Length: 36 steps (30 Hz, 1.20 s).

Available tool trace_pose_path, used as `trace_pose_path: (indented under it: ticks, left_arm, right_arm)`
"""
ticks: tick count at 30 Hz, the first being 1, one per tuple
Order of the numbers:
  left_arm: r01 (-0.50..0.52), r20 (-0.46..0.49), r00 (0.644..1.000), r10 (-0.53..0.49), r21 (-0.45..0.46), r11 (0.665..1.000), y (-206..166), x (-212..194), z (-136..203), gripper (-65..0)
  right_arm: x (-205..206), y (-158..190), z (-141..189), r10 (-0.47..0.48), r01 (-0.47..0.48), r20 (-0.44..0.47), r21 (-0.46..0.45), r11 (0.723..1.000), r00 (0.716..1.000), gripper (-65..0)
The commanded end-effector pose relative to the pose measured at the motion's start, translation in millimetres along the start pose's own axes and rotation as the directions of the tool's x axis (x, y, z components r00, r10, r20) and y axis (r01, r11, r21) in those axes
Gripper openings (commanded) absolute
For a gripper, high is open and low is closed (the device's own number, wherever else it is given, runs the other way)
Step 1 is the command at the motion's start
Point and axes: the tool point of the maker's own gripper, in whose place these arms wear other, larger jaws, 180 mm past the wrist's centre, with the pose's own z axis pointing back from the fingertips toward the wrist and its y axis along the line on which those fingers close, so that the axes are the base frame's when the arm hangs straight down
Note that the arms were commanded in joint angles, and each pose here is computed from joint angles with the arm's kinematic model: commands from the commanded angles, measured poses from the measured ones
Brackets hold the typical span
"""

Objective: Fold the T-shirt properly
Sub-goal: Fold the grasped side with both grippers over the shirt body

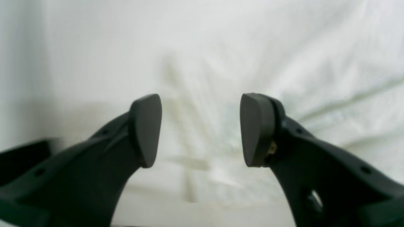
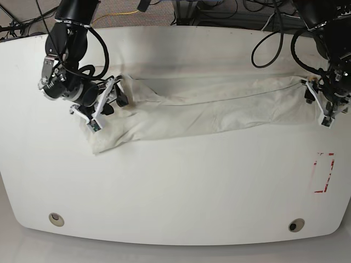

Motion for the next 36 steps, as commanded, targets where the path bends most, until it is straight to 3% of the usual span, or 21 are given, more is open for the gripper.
trace_pose_path:
  ticks: [1,5,7,9,14,16,20,22,26,33,36]
  left_arm:
    - [-0.012,0.007,1.0,0.012,-0.009,1.0,4.5,-1.7,-5.0,-28.5]
    - [-0.015,-0.049,0.999,0.015,-0.015,1.0,-0.3,-27.5,-13.6,-28.5]
    - [-0.003,-0.054,0.999,0.003,-0.007,1.0,-0.8,-32.3,-15.0,-28.5]
    - [0.008,-0.046,0.999,-0.008,-0.008,1.0,-3.8,-36.5,-15.7,-28.5]
    - [0.044,-0.032,0.998,-0.046,-0.047,0.998,-20.0,-36.9,-20.0,-28.5]
    - [0.054,-0.034,0.998,-0.056,-0.058,0.997,-24.3,-36.8,-21.5,-28.5]
    - [0.057,-0.031,0.998,-0.059,-0.059,0.997,-25.1,-35.0,-21.9,-28.5]
    - [0.065,-0.031,0.997,-0.067,-0.067,0.996,-28.2,-34.1,-22.8,-28.5]
    - [0.072,-0.031,0.997,-0.075,-0.072,0.995,-30.3,-33.3,-23.4,-28.5]
    - [0.086,-0.046,0.995,-0.089,-0.056,0.995,-26.5,-35.3,-23.3,-28.5]
    - [0.093,-0.053,0.994,-0.095,-0.046,0.995,-24.0,-35.9,-23.2,-28.5]
  right_arm:
    - [16.1,19.4,-7.0,0.028,-0.03,0.047,0.053,0.998,0.998,-32.3]
    - [0.5,41.6,-20.4,0.026,-0.026,-0.001,0.102,0.994,1.0,-19.7]
    - [-3.7,42.1,-23.1,0.023,-0.021,-0.017,0.091,0.996,1.0,-16.6]
    - [-8.3,39.9,-24.8,0.029,-0.026,-0.034,0.068,0.997,0.999,-18.1]
    - [-12.2,37.0,-28.3,0.057,-0.055,-0.054,0.038,0.998,0.997,-33.3]
    - [-11.9,38.7,-28.5,0.057,-0.055,-0.051,0.045,0.997,0.997,-46.0]
    - [-7.5,53.1,-30.9,0.073,-0.07,-0.033,0.094,0.993,0.997,-62.5]
    - [-11.5,61.3,-30.9,0.068,-0.064,-0.032,0.119,0.991,0.997,-65.0]
    - [-12.8,76.1,-16.5,0.084,-0.083,-0.002,0.123,0.989,0.997,-65.0]
    - [-32.4,97.4,-6.4,0.085,-0.08,-0.025,0.15,0.985,0.996,-64.2]
    - [-36.4,99.7,-4.5,0.077,-0.071,-0.027,0.172,0.982,0.997,-53.6]
